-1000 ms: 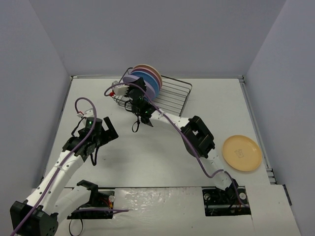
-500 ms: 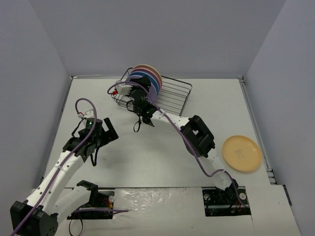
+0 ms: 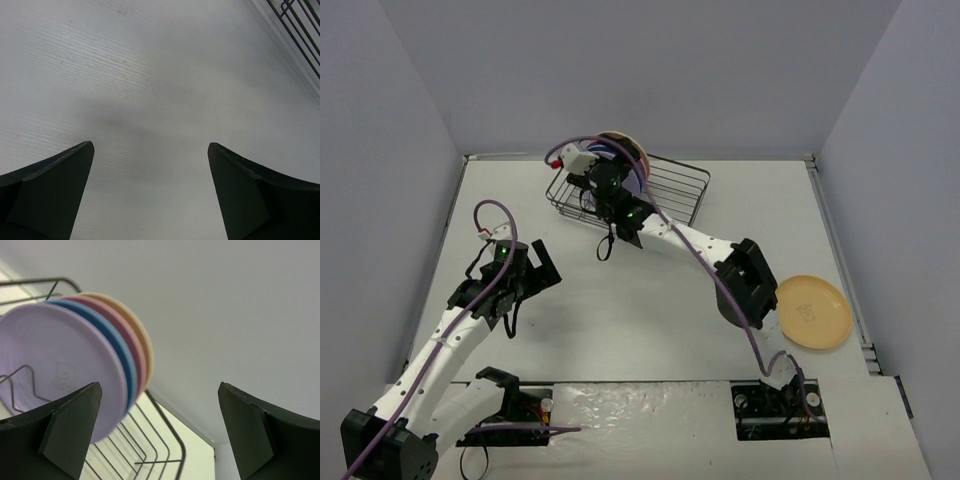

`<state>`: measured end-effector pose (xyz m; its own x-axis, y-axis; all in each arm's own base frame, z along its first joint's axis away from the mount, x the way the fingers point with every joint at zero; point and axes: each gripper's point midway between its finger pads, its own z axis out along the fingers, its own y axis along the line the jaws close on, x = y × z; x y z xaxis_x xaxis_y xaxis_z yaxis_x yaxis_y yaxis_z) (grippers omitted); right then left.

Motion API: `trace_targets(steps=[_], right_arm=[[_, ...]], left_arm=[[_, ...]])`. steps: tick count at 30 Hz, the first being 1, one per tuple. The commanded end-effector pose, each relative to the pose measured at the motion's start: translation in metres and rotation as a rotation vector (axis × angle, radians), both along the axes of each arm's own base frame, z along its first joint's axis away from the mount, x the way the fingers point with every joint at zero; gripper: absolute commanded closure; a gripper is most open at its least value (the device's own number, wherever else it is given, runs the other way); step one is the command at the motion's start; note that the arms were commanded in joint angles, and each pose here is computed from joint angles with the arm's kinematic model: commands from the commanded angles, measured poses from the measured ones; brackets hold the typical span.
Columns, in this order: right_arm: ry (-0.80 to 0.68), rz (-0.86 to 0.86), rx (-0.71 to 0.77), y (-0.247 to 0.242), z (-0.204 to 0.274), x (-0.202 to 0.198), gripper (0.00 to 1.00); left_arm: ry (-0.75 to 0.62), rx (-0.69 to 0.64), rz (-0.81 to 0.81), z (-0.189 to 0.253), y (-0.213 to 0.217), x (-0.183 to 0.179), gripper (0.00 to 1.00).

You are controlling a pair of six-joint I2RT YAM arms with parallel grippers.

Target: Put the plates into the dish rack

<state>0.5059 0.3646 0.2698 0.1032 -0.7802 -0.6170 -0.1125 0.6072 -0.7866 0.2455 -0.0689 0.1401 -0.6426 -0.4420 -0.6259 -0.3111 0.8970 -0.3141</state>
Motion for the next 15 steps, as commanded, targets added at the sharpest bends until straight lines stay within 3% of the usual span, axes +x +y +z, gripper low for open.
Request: trace_targets(steps=[1,5,8,10,12,15], right_arm=[[-0.109,-0.07,0.503,-0.08,0.16,-0.042,0.0],[-0.071,-0.228,0.791,-0.163,0.169,-0.062,0.0],[-0.061,-0.438,1.064,-0.265,0.138,-0.095,0.0],[0.013,-0.595,1.12,-0.321,0.09,-0.116,0.0],[0.045,-0.682,1.224,-0.355,0.073,-0.142,0.0],[0.16,-0.925,1.179,-0.406,0.018,-0.178,0.0]], left_arm=[[-0.101,-0.036,-0.02,0.029,-0.007,0.018,0.03],[-0.134,-0.072,-0.046,0.035,-0.017,0.027,0.03],[-0.169,-0.116,-0.094,0.039,-0.031,0.038,0.03],[-0.158,-0.141,-0.126,0.034,-0.039,0.04,0.03],[-0.154,-0.148,-0.141,0.032,-0.043,0.044,0.03],[-0.128,-0.15,-0.165,0.025,-0.048,0.045,0.03]])
